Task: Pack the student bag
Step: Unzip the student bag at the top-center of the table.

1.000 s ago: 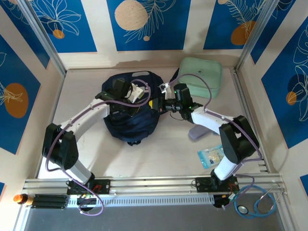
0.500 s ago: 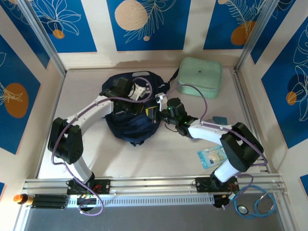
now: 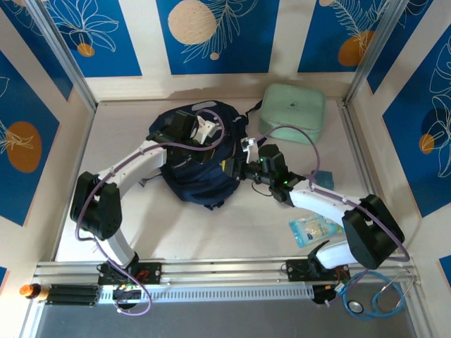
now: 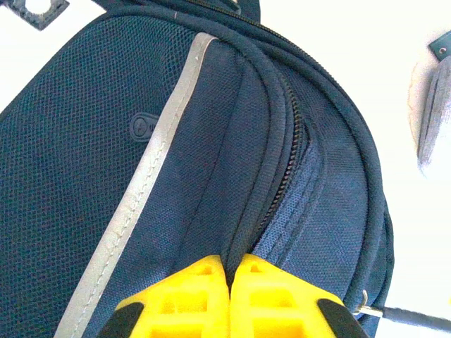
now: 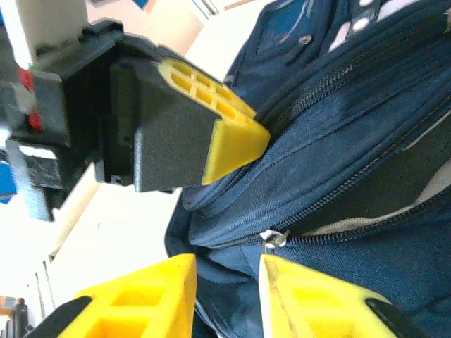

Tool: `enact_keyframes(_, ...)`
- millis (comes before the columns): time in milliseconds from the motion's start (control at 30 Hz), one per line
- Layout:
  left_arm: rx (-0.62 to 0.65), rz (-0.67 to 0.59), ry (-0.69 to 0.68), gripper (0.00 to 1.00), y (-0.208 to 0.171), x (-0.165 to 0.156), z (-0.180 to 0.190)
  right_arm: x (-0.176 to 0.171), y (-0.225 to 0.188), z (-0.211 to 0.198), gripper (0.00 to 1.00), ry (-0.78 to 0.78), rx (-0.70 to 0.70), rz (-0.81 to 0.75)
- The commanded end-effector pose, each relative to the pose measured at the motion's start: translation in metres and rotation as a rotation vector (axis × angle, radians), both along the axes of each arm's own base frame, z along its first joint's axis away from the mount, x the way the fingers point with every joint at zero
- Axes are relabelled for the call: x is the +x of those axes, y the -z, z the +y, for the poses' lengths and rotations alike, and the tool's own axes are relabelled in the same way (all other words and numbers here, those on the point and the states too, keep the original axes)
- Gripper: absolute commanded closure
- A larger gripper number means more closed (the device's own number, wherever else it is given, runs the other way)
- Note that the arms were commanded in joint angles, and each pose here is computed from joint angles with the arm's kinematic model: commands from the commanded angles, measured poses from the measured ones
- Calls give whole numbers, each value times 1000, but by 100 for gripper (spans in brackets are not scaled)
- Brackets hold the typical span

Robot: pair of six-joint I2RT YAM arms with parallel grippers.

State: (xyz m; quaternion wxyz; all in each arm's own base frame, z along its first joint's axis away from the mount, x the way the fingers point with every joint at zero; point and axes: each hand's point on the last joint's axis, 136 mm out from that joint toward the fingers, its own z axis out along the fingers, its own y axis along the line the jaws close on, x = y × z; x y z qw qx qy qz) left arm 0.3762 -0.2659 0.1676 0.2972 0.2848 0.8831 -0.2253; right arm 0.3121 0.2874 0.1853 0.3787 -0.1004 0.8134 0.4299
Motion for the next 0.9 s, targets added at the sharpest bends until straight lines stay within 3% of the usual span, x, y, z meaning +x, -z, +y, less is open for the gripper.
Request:
enact_keyframes(0,-70,-143,35,100,-39,7,-7,-2,-6,-9,65,4,69,99)
enact_keyframes(167,-76,-147,48,100,-40,6,-8,9,-9,-22,52,84,111,148)
enact_keyframes(300,-87,-146,68,100,-42,2,-10,25,9,-40,43,189,99,361)
enact_keyframes(867,-91,-117,78,100,-34,-6,-10,66,4,2,33,163,181,626)
